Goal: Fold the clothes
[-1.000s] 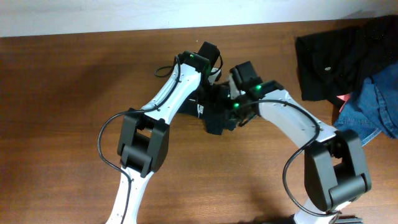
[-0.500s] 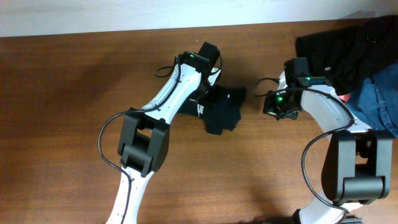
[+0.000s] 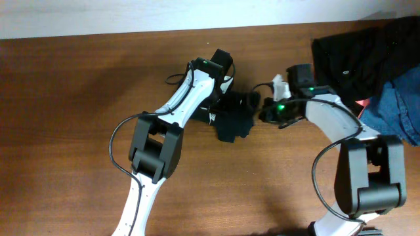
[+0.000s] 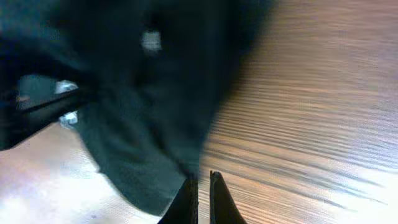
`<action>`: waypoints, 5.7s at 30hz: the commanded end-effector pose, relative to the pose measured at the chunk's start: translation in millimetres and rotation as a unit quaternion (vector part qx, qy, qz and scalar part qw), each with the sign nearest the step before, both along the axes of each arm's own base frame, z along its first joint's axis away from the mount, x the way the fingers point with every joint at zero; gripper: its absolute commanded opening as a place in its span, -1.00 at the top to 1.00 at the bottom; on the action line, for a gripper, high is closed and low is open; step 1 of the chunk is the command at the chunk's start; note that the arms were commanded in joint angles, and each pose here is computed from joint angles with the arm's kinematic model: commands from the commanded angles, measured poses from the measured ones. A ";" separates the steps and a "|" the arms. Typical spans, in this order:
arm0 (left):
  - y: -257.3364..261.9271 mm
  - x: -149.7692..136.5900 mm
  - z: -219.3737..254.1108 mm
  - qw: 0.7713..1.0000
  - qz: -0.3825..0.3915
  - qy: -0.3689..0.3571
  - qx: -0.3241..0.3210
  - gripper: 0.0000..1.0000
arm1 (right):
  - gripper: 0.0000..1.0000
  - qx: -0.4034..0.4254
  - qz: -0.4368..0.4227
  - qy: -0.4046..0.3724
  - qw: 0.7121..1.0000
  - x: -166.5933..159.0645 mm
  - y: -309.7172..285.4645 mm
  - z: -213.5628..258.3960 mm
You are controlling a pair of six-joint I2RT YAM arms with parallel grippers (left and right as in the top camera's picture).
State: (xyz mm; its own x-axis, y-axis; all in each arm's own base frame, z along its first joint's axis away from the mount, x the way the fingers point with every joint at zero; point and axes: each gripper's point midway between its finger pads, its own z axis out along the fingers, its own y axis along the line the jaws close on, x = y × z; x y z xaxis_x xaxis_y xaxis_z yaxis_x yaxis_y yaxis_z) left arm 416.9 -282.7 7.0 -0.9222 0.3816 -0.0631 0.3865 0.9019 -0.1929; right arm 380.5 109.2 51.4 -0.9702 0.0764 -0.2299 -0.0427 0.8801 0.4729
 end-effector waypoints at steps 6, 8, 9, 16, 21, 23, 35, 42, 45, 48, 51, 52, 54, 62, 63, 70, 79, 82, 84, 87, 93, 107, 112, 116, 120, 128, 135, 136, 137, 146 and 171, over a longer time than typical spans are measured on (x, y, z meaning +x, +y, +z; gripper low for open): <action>-2.0 -5.6 -33.8 1.000 -0.003 0.019 0.015 0.99 | 0.92 0.030 0.068 -0.031 0.997 -7.0 59.2 11.6; -2.2 -5.4 -34.0 1.000 -0.003 0.018 0.015 0.99 | 0.92 0.031 0.073 -0.033 0.996 -6.7 66.8 9.4; -2.1 -5.4 -34.0 1.000 -0.003 0.018 0.015 0.99 | 0.92 0.028 0.070 -0.030 0.997 -6.4 67.8 6.4; 0.3 -4.0 -34.4 1.000 -0.002 0.014 0.022 0.99 | 0.92 0.009 0.062 -0.017 0.998 -9.1 64.7 -16.6; 0.3 -3.9 -34.4 1.000 -0.002 0.014 0.022 0.99 | 0.92 0.011 0.054 -0.017 0.998 -14.6 62.9 -35.7; 0.9 -3.7 -34.5 1.000 -0.002 0.013 0.024 0.99 | 0.92 0.010 0.052 -0.016 0.998 -17.8 60.3 -43.5; 32.5 14.7 -36.4 0.997 0.018 -0.014 0.074 0.99 | 0.92 -0.070 -0.023 0.004 0.997 -26.9 18.1 -77.2; 93.6 31.8 -33.4 0.992 0.074 0.005 0.101 0.99 | 0.92 -0.068 -0.027 0.005 0.997 -26.5 18.0 -77.1; 121.9 36.2 -33.3 0.989 0.101 0.019 0.106 0.99 | 0.92 -0.068 -0.027 0.005 0.997 -26.5 18.0 -77.1; 148.2 43.9 -33.2 0.986 0.130 0.023 0.106 1.00 | 0.92 -0.068 -0.027 0.005 0.997 -26.6 17.9 -77.1; 171.0 52.9 -32.7 0.982 0.155 0.021 0.104 0.99 | 0.92 -0.069 -0.027 0.005 0.997 -26.7 17.9 -77.1; 179.4 56.5 -31.6 0.981 0.164 0.019 0.102 0.99 | 0.92 -0.068 -0.027 0.005 0.997 -26.6 17.9 -77.1; 193.0 62.1 -26.0 0.979 0.181 0.019 0.094 0.99 | 0.92 -0.068 -0.027 0.005 0.997 -26.5 18.0 -77.1; 182.0 80.9 35.0 0.980 0.199 0.017 -0.010 0.99 | 0.92 -0.066 -0.027 0.000 0.997 -24.3 18.7 -76.2; 175.4 82.0 43.7 0.981 0.195 0.014 -0.020 0.99 | 0.92 -0.065 -0.027 0.000 0.997 -24.2 19.1 -76.0; 138.0 73.4 69.2 0.987 0.159 0.006 -0.028 0.99 | 0.92 -0.052 -0.022 -0.002 0.998 -22.8 23.8 -72.9; 124.8 55.7 50.7 0.990 0.135 0.029 0.013 0.99 | 0.24 -0.021 0.020 -0.074 0.997 7.2 41.6 -19.4; 125.5 53.3 44.6 0.990 0.135 0.038 0.017 0.99 | -0.23 -0.019 0.026 -0.100 0.994 19.2 44.2 5.7; 124.9 53.1 38.7 0.990 0.134 0.041 0.020 0.99 | -0.34 -0.016 0.025 -0.113 0.993 25.8 46.0 12.0; 122.9 53.2 27.4 0.990 0.132 0.047 0.024 0.99 | -0.35 -0.014 0.025 -0.126 0.992 32.2 47.7 12.6; 113.6 46.1 -6.0 0.989 0.120 0.073 0.036 0.99 | -0.35 -0.018 0.030 -0.142 0.989 41.4 50.8 6.3; 106.7 48.8 -18.4 0.990 0.114 0.069 0.035 0.97 | -0.36 -0.103 -0.002 -0.115 0.988 49.7 22.5 -48.5; 108.6 52.3 -18.6 0.991 0.116 0.062 0.037 0.96 | -0.37 -0.160 -0.041 -0.107 0.980 52.0 -13.1 -50.0; 117.7 63.7 -10.9 0.991 0.122 0.038 0.048 0.96 | -0.48 -0.154 -0.059 -0.121 0.979 61.7 -25.7 -36.0; 123.8 76.5 5.1 0.990 0.132 0.016 0.039 0.96 | -0.64 -0.152 -0.070 -0.136 0.976 72.7 -31.5 -17.2; 118.2 98.0 79.6 0.989 0.137 -0.057 -0.010 0.94 | -0.79 -0.151 -0.112 -0.126 0.974 73.6 -55.6 21.0; 69.9 65.8 120.8 0.994 0.074 -0.056 -0.057 0.71 | -0.97 -0.142 -0.225 -0.070 0.962 49.8 -122.3 37.6; 59.2 60.8 120.4 0.995 0.055 -0.057 -0.057 0.67 | -0.97 -0.145 -0.235 -0.054 0.960 42.8 -133.0 34.9; 49.5 55.8 119.7 0.996 0.044 -0.056 -0.057 0.65 | -0.97 -0.148 -0.246 -0.037 0.957 35.5 -143.5 31.5; -16.6 14.3 109.9 0.993 -0.010 -0.103 0.052 0.45 | -0.97 -0.189 -0.353 0.059 0.915 -21.0 -239.0 15.7; -77.9 -48.1 -9.6 0.973 0.071 -0.104 0.194 -0.74 | -0.97 -0.186 -0.398 0.071 0.896 -37.2 -274.0 15.3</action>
